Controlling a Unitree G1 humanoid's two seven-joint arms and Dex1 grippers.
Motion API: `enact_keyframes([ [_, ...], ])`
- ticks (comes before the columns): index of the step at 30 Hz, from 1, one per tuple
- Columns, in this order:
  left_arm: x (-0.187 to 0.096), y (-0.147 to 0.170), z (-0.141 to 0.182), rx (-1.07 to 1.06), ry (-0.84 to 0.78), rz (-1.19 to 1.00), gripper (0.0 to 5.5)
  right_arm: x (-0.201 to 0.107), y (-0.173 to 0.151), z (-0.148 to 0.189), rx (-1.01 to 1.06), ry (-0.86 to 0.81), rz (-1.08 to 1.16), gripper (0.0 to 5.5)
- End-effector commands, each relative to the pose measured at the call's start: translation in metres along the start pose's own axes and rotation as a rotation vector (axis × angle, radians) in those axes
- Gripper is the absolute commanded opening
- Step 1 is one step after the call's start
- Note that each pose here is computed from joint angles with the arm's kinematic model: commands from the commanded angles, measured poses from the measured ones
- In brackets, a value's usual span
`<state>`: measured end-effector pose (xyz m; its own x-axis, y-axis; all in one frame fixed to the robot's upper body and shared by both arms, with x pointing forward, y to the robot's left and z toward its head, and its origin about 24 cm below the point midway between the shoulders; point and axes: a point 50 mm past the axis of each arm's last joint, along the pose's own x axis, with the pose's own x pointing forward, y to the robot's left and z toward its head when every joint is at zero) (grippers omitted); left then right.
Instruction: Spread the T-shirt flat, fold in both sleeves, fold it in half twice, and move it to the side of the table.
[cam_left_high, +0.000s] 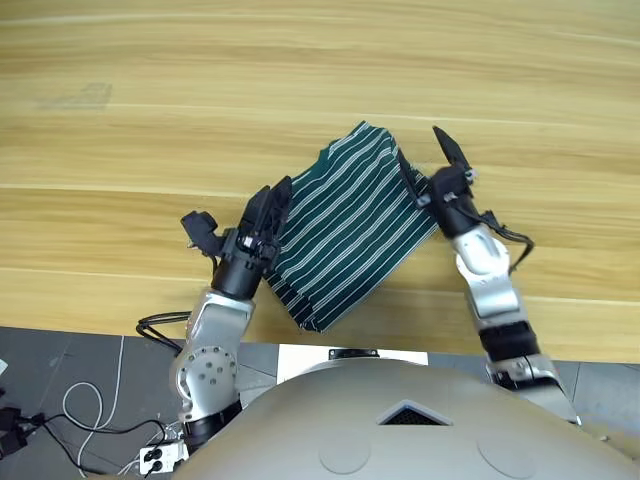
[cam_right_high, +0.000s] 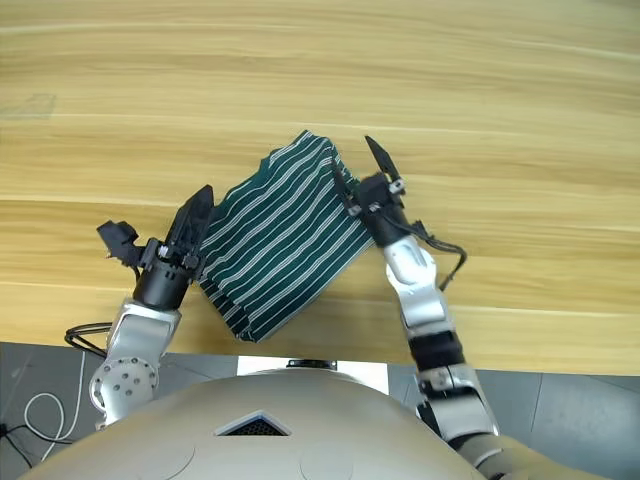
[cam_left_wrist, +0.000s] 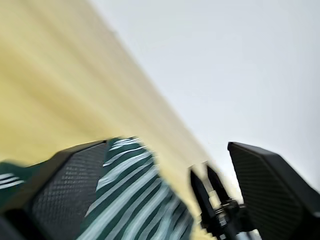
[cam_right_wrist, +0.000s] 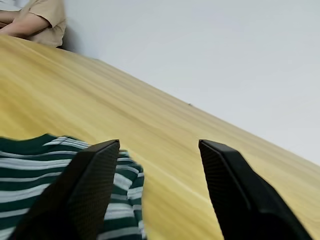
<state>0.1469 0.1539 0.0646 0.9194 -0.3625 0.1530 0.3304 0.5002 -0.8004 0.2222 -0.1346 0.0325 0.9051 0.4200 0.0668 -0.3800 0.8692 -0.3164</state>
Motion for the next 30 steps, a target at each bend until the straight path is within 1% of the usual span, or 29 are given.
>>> enact_keyframes([
  [1,0.011,0.019,0.016,0.146,-0.033,0.061,4.42,-0.055,-0.048,0.011,0.01,0.082,-0.02,2.92],
  [2,0.015,0.029,0.021,0.184,-0.05,0.106,4.42,-0.069,-0.054,0.007,-0.036,0.136,0.019,2.92],
  [5,0.03,0.055,0.037,0.252,-0.112,0.24,4.42,-0.113,-0.06,-0.018,-0.15,0.353,0.199,2.92],
  [7,0.037,0.061,0.042,0.313,-0.145,0.295,4.42,-0.124,-0.064,-0.029,-0.179,0.439,0.246,2.92],
  [9,0.041,0.061,0.047,0.344,-0.175,0.309,4.42,-0.125,-0.066,-0.035,-0.188,0.469,0.261,2.92],
  [13,0.051,0.059,0.061,0.403,-0.218,0.307,4.42,-0.112,-0.054,-0.042,-0.169,0.48,0.289,2.92],
  [17,0.058,0.058,0.067,0.451,-0.206,0.306,4.42,-0.075,-0.042,-0.046,-0.159,0.444,0.248,2.92],
  [19,0.062,0.064,0.062,0.481,-0.157,0.337,4.42,-0.057,-0.032,-0.044,-0.153,0.411,0.254,2.92],
  [22,0.064,0.076,0.052,0.516,-0.075,0.386,4.42,-0.042,-0.02,-0.039,-0.144,0.376,0.296,2.92],
  [27,0.056,0.094,0.033,0.556,0.048,0.45,4.42,-0.025,-0.022,-0.046,-0.158,0.373,0.278,2.92],
  [30,0.049,0.101,0.027,0.535,0.062,0.487,4.42,-0.001,-0.019,-0.046,-0.139,0.333,0.256,2.92],
])
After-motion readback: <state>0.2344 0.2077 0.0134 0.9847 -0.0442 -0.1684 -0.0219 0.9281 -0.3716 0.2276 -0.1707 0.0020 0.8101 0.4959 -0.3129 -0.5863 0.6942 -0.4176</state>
